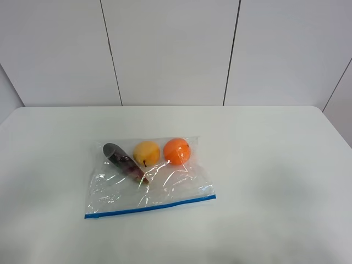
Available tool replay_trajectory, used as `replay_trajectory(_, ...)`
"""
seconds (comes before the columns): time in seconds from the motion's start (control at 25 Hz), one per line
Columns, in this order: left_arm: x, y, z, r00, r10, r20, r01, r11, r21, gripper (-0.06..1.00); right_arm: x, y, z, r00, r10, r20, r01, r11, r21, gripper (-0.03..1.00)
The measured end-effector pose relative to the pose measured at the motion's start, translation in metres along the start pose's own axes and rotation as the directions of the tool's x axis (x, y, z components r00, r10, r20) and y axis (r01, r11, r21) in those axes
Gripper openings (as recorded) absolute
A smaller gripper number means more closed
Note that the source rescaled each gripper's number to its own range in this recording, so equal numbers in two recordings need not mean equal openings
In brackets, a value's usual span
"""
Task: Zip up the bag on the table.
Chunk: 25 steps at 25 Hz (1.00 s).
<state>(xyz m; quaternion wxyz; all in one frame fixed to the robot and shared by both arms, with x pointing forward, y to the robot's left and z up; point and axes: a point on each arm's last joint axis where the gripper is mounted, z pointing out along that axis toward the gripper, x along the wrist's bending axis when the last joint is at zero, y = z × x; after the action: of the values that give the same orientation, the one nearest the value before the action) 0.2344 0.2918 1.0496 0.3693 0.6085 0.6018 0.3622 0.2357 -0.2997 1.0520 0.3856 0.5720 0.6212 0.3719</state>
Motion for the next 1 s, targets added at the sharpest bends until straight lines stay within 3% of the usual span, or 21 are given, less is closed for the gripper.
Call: replay_trajectory(1.0, 0.0, 0.0, 0.0, 1.0, 0.0, 0.0, 0.0, 1.0, 0.0, 0.63, 0.0, 0.0, 0.0, 1.0, 0.0, 0.0, 0.0, 1.0, 0.0, 0.79)
